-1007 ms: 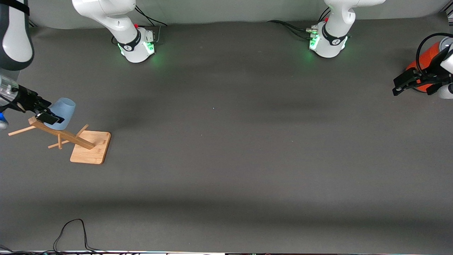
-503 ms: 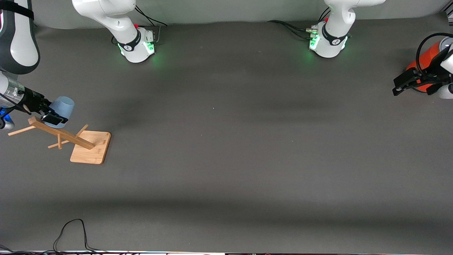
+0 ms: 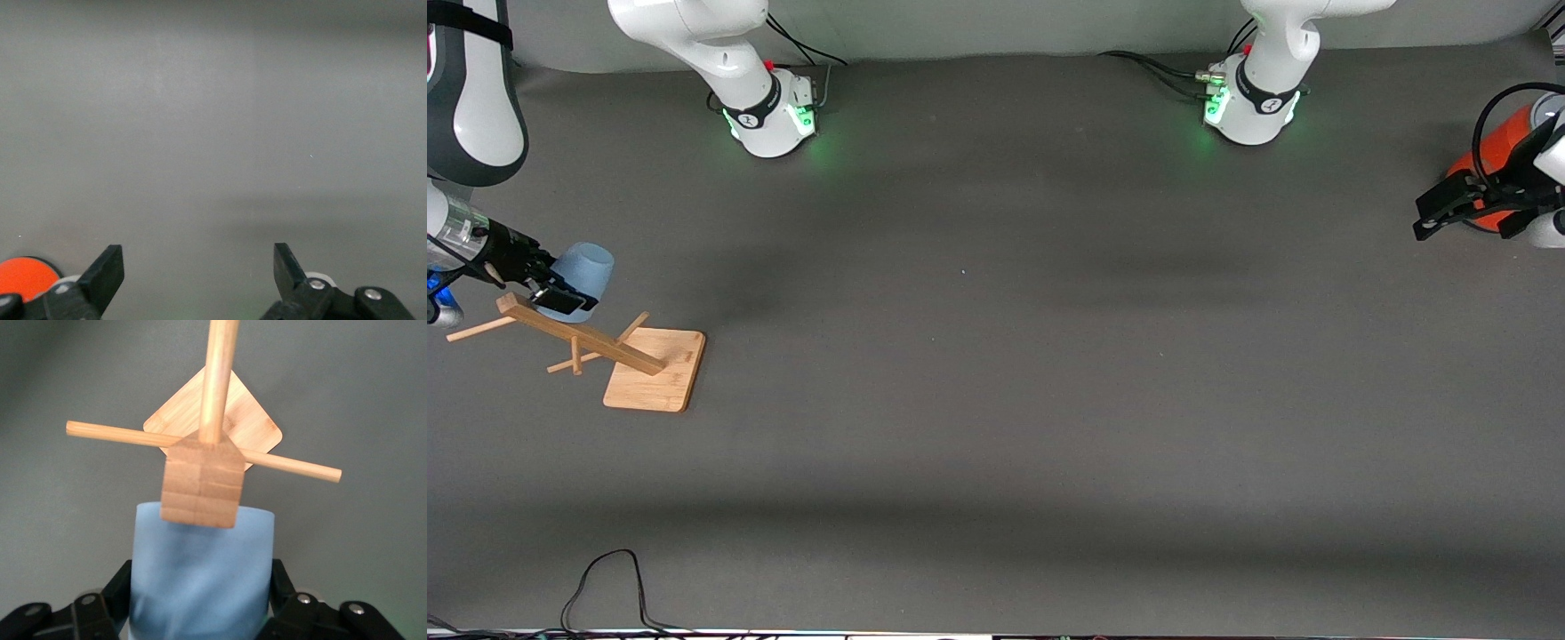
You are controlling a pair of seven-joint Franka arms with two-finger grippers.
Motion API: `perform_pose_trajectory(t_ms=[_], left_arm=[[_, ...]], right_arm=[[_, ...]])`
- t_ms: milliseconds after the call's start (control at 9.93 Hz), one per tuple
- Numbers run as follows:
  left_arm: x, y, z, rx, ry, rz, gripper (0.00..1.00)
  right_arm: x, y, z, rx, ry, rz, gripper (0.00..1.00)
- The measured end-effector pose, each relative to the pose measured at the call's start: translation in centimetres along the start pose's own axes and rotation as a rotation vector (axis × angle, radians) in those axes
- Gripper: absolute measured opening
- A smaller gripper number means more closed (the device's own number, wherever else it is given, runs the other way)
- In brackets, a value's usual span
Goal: Rotate and upright cup with both arms
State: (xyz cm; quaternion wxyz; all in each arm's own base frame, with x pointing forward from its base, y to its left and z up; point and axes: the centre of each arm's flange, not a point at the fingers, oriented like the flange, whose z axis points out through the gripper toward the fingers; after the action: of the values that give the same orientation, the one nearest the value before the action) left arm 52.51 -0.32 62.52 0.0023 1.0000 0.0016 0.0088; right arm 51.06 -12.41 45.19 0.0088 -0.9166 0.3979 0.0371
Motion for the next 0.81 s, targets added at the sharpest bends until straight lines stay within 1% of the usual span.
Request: perform_pose_trajectory(t_ms=[201, 302, 503, 805], left_arm=[[0.0, -0.1, 0.0, 0.0, 0.0, -0.001, 1.0], [0.0, -0.1, 0.0, 0.0, -0.001, -0.002, 1.0], [0.0, -0.1, 0.0, 0.0, -0.001, -0.002, 1.0], [0.0, -0.1, 0.1, 0.0, -0.001, -0.003, 1.0]], right_arm=[[-0.4, -0.5, -0.9, 0.008, 0.008, -0.013, 0.82], [-1.2, -1.2, -2.0, 0.011, 0.007, -0.032, 0.82], [-3.8, -2.6, -4.8, 0.026, 0.003, -0.032, 0.82], [-9.2, -4.9, -7.8, 0.033, -0.017, 0.008, 0.82]])
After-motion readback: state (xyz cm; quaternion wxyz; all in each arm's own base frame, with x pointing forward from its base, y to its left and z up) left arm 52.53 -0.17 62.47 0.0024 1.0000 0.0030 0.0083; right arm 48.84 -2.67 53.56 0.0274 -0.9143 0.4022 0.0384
